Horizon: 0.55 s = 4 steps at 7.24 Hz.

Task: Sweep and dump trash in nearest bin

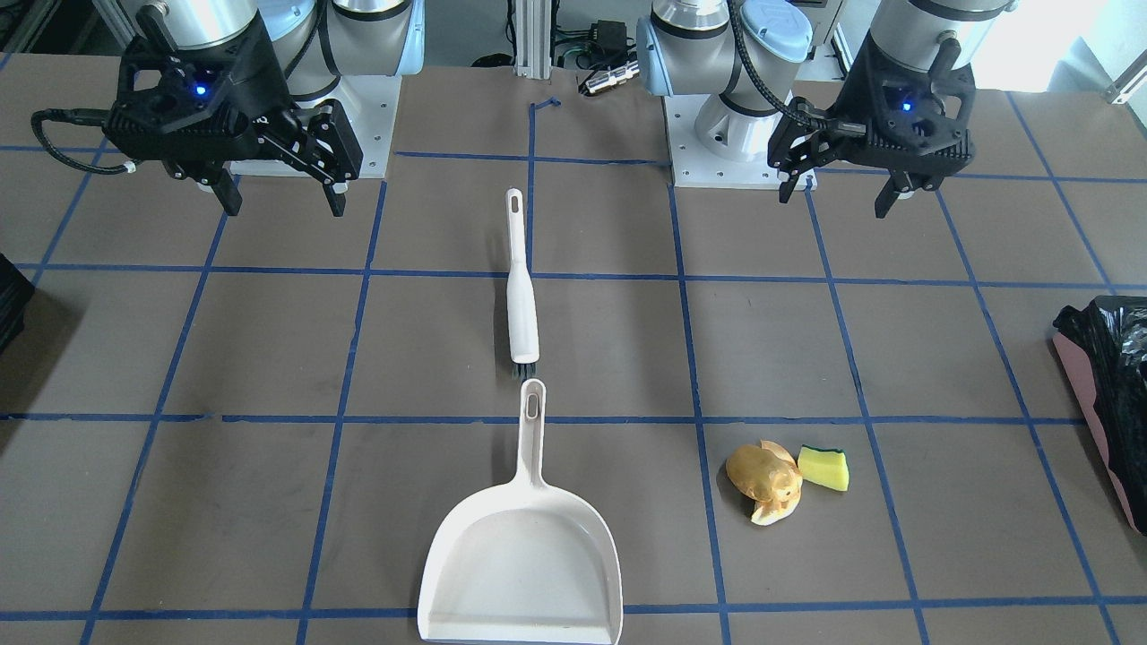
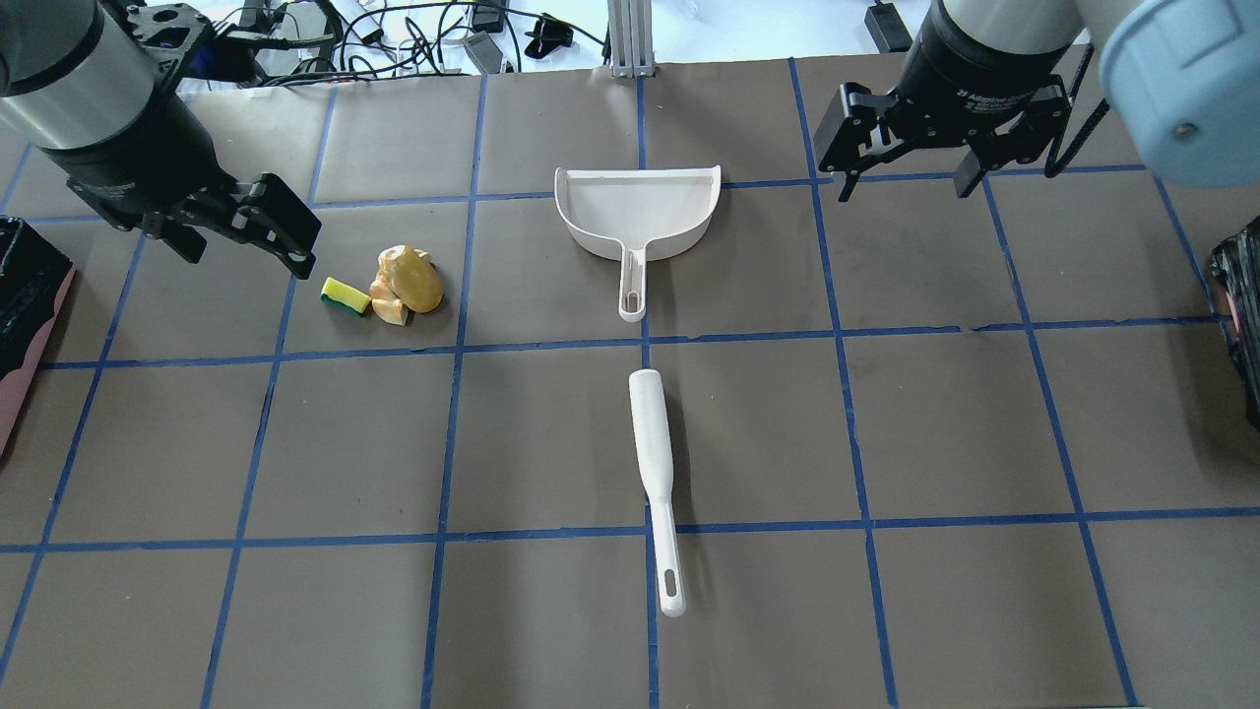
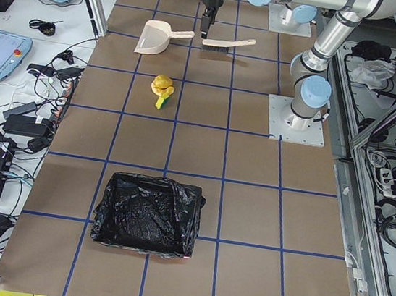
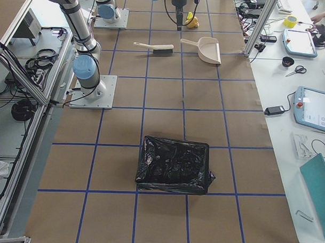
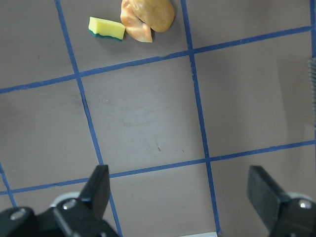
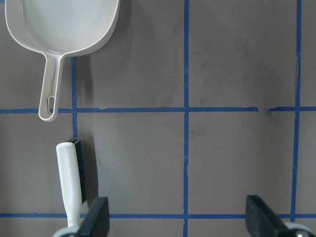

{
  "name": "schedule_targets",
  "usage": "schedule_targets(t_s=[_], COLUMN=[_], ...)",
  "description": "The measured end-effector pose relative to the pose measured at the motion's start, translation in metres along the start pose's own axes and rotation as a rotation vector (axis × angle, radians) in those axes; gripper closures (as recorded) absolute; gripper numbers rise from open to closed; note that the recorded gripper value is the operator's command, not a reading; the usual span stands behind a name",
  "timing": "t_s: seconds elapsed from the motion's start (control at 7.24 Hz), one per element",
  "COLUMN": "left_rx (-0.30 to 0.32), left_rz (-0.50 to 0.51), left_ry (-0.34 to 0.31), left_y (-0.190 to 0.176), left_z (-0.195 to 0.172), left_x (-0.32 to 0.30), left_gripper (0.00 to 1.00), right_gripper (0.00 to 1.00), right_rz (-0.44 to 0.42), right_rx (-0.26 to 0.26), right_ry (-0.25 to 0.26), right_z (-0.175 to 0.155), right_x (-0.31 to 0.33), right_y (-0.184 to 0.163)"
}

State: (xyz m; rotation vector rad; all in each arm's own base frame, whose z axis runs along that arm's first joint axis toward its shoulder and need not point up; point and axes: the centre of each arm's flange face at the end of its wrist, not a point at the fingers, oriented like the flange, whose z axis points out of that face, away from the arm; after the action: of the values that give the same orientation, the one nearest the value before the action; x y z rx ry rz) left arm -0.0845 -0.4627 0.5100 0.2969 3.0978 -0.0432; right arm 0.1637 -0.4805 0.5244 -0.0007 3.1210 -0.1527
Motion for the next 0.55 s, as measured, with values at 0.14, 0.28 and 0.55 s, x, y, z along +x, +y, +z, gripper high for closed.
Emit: schedule_targets(t_s=[0.14,0.28,0.55], left_rx=[0.000,-0.002,-0.004], left_rz=[0.000,0.000,0.004], left_ry=[0.000,0.000,0.001], left_y=[-0.0002,-0.0005,-0.0010], left_z=[0.0002,0.0008,0.0019], left_x=[-0.0001,-0.0005,-0.0009], left_gripper=[0.00,0.00,0.00], right_gripper=[0.01,0.01,0.00], right_rz=[0.000,-0.001,-0.002], right_rx=[0.000,-0.001,-0.003], right_ry=[0.001,0.001,0.002], right_z=[0.0003,0.0007,0.0014], right_x=[0.0001,0.0001,0.0001], right_y=[0.0000,0.0000,-0.0001])
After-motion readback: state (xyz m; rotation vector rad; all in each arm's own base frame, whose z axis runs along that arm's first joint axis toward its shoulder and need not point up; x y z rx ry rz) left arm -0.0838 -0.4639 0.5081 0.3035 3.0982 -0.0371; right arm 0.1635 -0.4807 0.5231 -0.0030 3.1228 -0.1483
